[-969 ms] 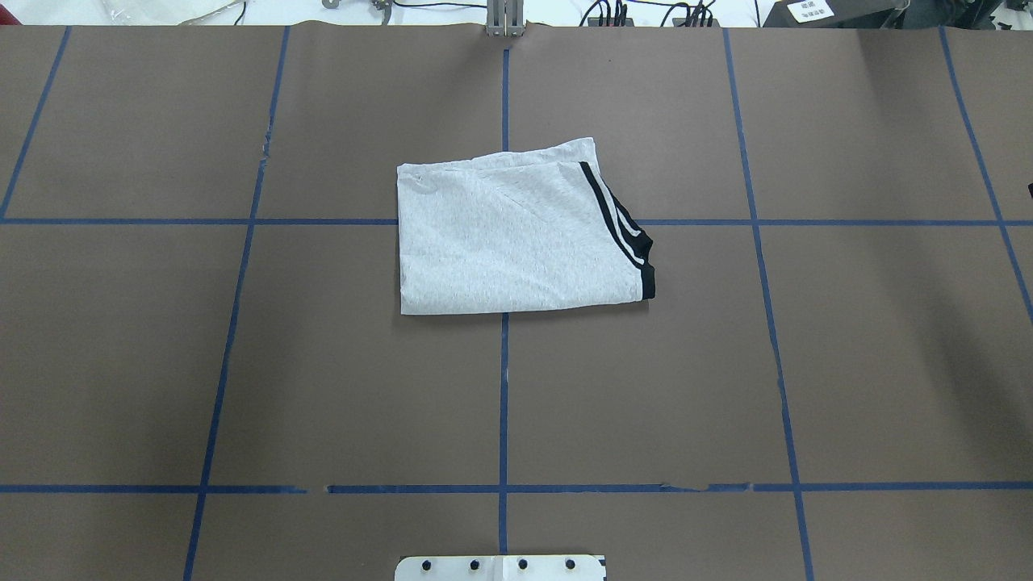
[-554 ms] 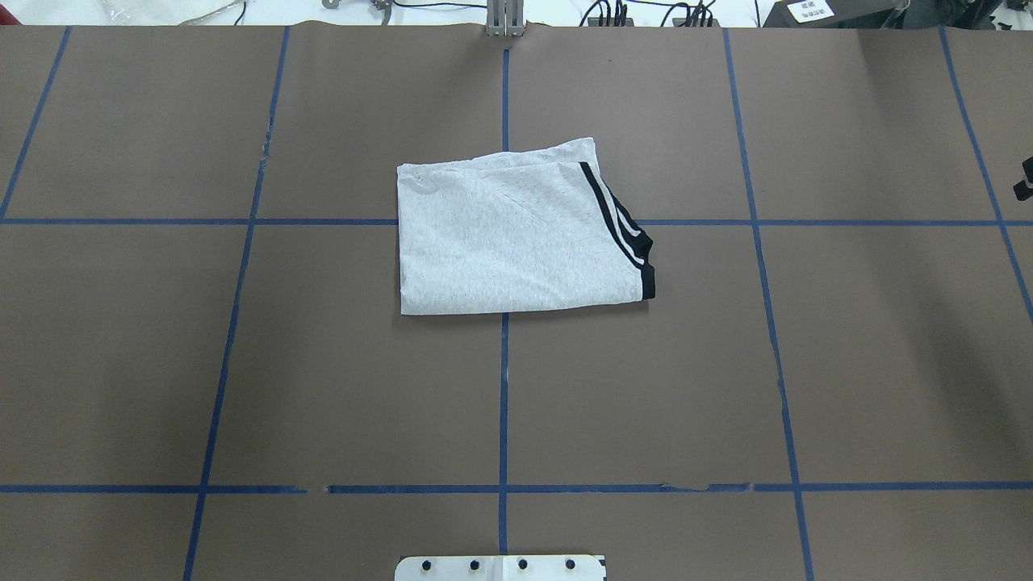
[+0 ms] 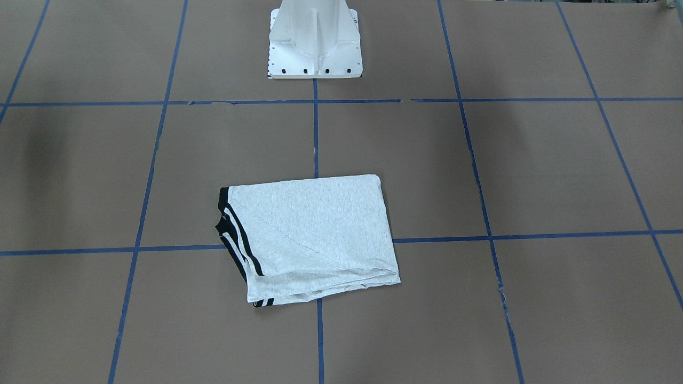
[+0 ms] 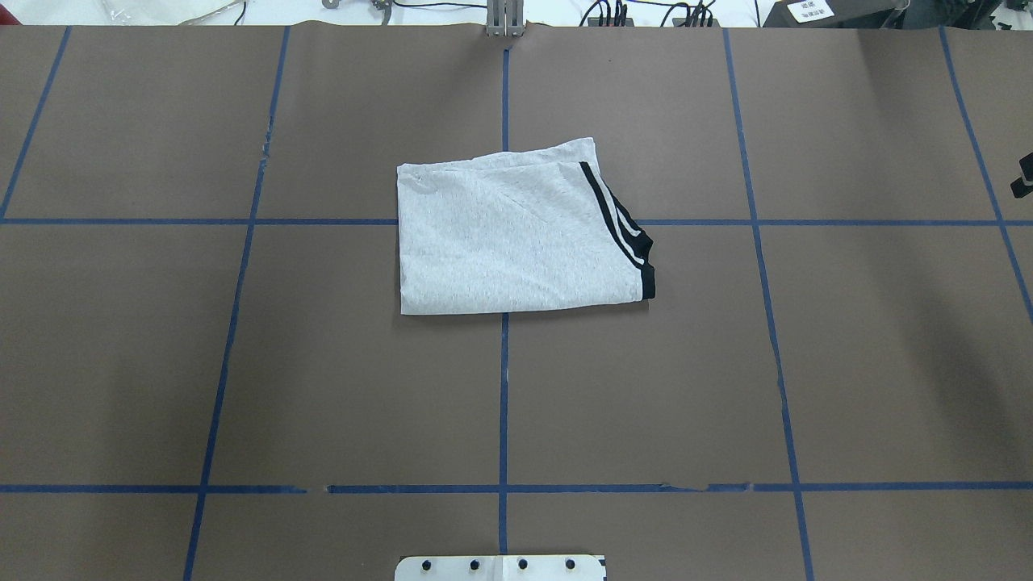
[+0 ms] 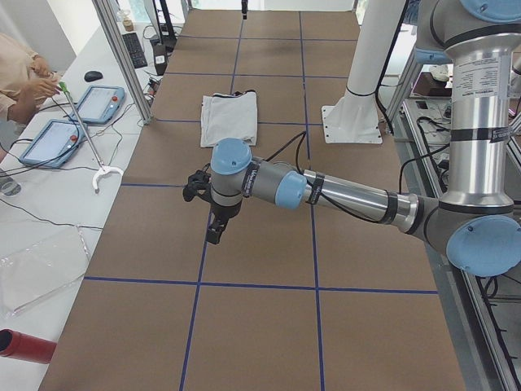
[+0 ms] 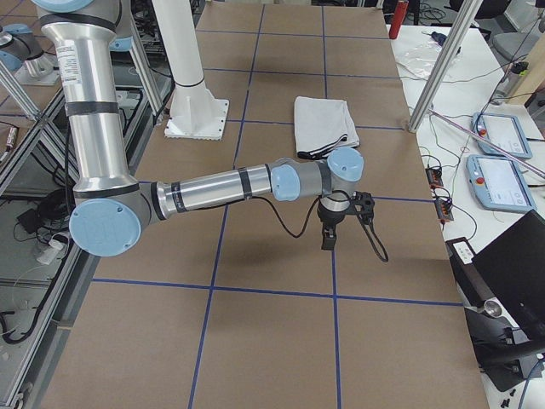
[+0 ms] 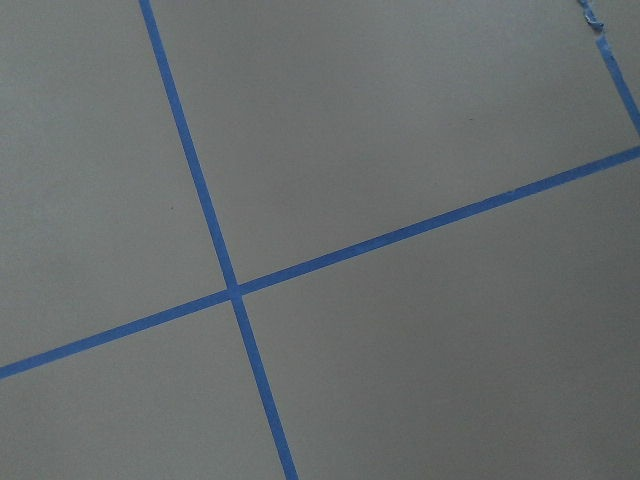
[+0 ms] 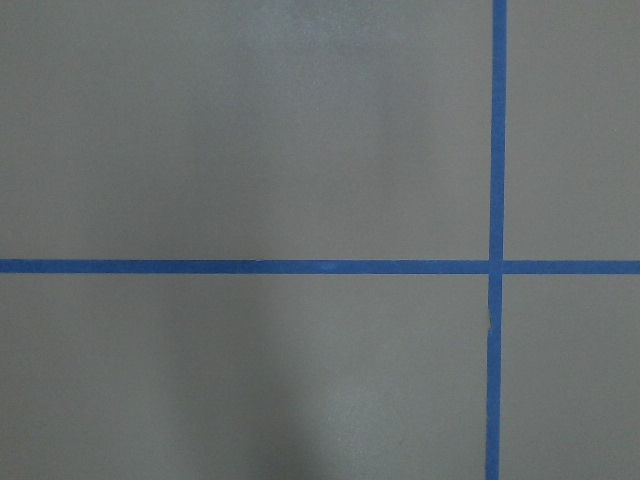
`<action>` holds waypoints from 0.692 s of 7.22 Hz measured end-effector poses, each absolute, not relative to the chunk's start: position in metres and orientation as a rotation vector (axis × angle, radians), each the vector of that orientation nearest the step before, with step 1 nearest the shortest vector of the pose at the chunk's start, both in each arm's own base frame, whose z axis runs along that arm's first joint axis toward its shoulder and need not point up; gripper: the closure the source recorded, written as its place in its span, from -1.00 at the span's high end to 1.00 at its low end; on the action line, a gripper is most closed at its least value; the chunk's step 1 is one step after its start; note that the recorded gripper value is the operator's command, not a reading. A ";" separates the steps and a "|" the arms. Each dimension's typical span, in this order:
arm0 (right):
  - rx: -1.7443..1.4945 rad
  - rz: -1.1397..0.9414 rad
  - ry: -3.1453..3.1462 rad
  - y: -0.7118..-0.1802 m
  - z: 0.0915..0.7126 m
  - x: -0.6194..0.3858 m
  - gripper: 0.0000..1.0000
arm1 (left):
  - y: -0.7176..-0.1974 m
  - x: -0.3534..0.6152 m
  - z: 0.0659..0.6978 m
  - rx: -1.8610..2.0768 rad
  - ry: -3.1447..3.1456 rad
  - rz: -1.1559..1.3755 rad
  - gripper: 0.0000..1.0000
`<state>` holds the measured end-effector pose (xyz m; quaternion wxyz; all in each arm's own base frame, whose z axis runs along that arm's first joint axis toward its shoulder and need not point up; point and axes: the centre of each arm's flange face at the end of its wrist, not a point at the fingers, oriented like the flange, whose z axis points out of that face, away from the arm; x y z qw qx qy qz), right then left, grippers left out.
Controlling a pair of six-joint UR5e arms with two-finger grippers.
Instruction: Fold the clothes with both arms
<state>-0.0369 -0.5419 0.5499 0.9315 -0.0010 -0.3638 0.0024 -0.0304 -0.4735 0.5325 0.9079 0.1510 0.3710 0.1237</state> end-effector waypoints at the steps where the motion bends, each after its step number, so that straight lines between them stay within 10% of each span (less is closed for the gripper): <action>1: -0.001 0.004 -0.747 -0.542 0.549 -0.037 1.00 | -0.473 -0.031 0.532 0.313 0.763 0.257 0.99; 5: -0.001 0.002 -0.751 -0.541 0.547 -0.040 1.00 | -0.473 -0.030 0.530 0.316 0.762 0.259 0.99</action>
